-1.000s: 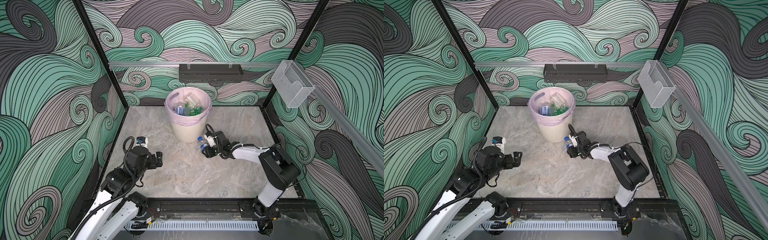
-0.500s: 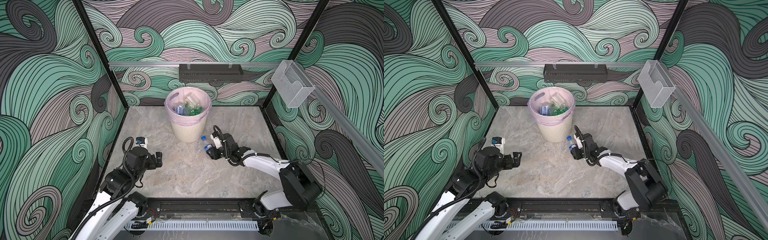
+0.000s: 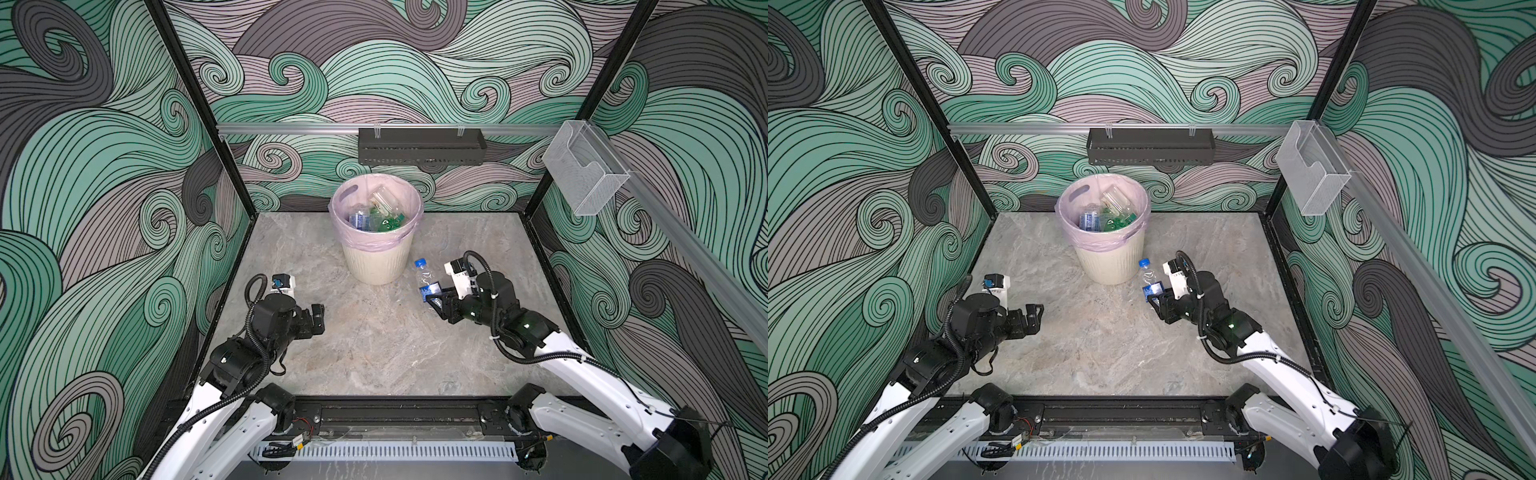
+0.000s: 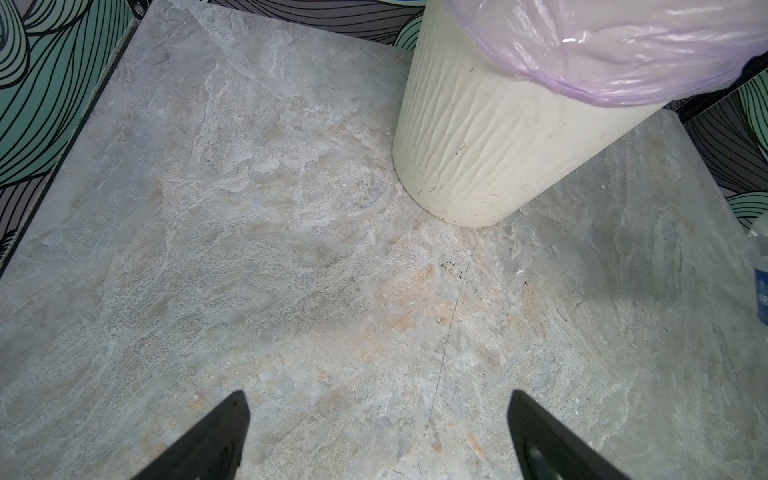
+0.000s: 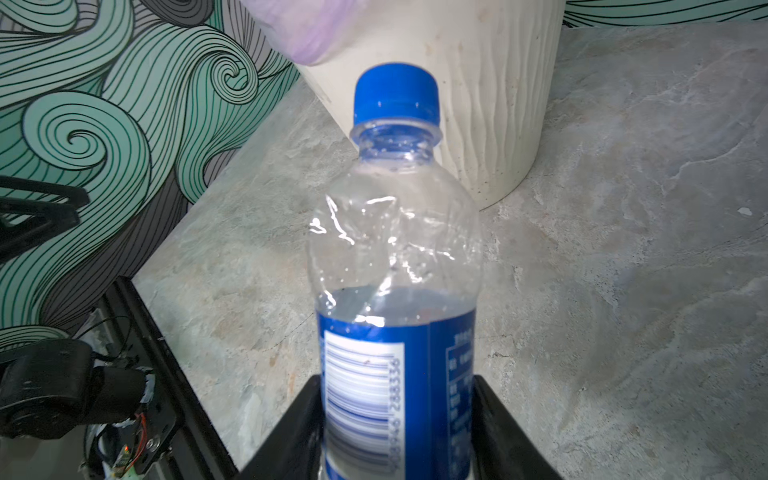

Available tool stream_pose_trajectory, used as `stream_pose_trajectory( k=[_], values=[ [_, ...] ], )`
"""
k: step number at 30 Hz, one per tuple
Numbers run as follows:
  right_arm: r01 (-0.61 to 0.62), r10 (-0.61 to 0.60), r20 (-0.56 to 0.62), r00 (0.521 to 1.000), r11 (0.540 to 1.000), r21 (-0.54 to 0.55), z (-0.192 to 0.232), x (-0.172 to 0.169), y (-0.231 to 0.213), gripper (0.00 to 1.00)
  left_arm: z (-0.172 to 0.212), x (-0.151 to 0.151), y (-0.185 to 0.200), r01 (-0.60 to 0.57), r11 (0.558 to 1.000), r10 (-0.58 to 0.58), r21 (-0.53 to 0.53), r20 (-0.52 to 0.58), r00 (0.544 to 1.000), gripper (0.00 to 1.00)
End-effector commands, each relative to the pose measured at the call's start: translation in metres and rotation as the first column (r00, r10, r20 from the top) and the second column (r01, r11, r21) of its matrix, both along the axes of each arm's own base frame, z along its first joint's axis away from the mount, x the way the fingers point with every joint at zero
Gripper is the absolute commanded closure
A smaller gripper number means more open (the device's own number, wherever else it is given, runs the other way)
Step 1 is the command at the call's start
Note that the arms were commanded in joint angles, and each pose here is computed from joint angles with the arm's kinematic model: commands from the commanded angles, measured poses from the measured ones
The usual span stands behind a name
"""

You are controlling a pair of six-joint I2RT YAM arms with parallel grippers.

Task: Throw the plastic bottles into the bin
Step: 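Lift the soda water bottle over the bin with the right gripper and release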

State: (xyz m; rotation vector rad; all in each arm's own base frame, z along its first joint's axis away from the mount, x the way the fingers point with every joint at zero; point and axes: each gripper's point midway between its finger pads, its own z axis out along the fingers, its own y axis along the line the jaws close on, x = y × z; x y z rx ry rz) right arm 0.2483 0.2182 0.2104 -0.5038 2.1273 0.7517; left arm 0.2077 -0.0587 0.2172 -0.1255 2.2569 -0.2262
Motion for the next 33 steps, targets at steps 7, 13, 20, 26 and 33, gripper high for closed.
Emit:
stream_pose_trajectory(
  k=[7,13,20,26,33],
  values=[
    [-0.169,0.147,0.209,0.967,0.982,0.088,0.142,0.045,0.059,0.53,0.001,0.002,-0.003,-0.006,1.0,0.006,-0.031,-0.002,1.0,0.01],
    [-0.148,0.122,0.24,0.963,0.984,0.095,0.194,0.155,0.132,0.19,0.013,0.01,-0.006,-0.005,0.999,0.007,-0.042,0.037,0.999,0.01],
    [-0.103,0.079,0.282,0.956,0.992,0.069,0.192,0.17,0.131,0.02,0.038,0.032,-0.007,-0.016,1.0,0.018,-0.017,0.124,0.992,0.01],
    [-0.049,0.042,0.347,0.937,0.999,0.01,0.193,0.132,0.085,0.0,0.049,0.073,0.005,-0.138,0.986,0.115,0.095,0.216,0.97,0.01],
    [0.131,-0.114,0.363,0.925,0.991,-0.023,0.164,0.11,0.004,0.0,0.036,0.101,0.04,-0.299,0.906,0.234,0.3,0.235,0.944,0.01]
  ],
)
